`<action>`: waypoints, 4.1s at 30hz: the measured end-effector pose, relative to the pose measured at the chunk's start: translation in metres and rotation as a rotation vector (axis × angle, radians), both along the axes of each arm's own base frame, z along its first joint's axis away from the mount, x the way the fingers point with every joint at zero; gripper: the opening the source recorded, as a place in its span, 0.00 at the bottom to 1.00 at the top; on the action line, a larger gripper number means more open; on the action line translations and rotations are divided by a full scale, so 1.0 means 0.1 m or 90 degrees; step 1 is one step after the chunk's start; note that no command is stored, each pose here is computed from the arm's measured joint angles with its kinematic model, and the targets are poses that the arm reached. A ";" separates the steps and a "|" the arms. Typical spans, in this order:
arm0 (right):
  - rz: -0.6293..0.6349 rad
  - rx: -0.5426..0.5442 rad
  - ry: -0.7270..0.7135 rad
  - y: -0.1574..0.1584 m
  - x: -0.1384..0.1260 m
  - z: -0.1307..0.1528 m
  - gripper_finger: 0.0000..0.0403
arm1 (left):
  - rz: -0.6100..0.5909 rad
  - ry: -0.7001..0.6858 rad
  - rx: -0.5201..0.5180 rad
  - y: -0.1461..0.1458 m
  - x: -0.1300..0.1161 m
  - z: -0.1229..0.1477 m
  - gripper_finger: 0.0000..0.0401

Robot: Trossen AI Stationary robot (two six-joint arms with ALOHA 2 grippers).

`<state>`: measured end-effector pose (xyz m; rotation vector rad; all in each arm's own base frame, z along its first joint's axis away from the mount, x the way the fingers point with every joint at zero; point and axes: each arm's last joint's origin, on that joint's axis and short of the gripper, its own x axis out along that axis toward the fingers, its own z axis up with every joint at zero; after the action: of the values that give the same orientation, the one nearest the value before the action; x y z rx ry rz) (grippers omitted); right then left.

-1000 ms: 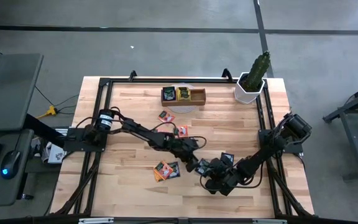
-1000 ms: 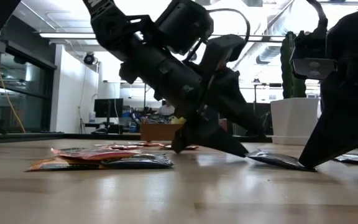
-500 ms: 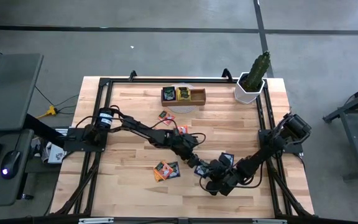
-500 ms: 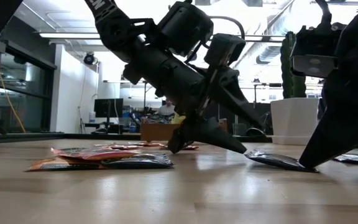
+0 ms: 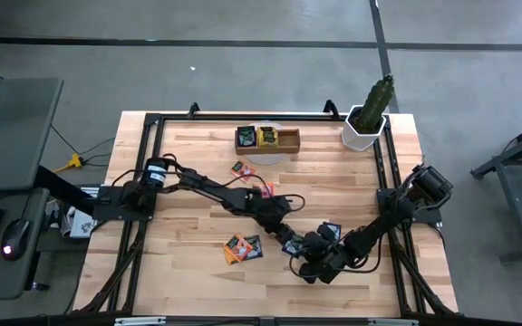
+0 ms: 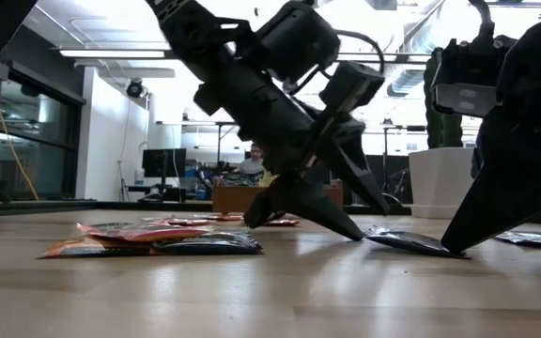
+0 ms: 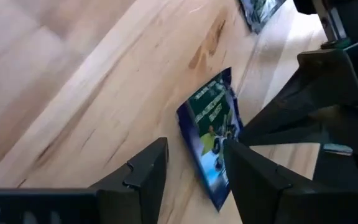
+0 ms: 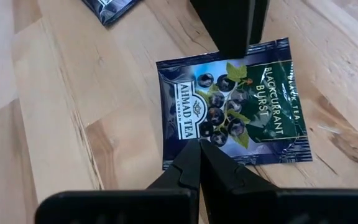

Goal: Pick & Place Tea
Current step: Put the middle purple tea bag in the left compartment of the organizer

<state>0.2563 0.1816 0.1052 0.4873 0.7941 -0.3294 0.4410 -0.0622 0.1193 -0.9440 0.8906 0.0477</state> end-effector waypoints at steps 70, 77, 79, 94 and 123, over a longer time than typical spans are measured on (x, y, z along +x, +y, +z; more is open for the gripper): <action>-0.003 0.035 -0.039 -0.24 -0.39 0.94 0.30 | -0.066 -0.150 0.447 1.52 -0.27 1.38 0.00; 0.009 0.014 -0.026 -0.25 -0.41 0.92 0.30 | 0.029 -0.150 0.472 1.98 -0.70 1.39 0.00; 0.011 -0.002 -0.026 -0.26 -0.41 0.92 0.30 | 0.059 -0.183 0.489 2.06 -0.78 1.37 0.00; -0.076 -0.008 -0.014 -0.66 -0.17 0.92 0.29 | 0.205 -0.407 0.533 2.19 -1.63 0.95 0.00; -0.124 0.023 -0.051 -1.12 0.10 0.97 0.29 | 0.189 -0.396 0.468 2.72 -2.09 0.44 0.00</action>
<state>0.2661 0.0699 0.2027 0.6093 0.6770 -0.4741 0.2317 0.2095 0.1632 -0.3430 0.1122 0.2984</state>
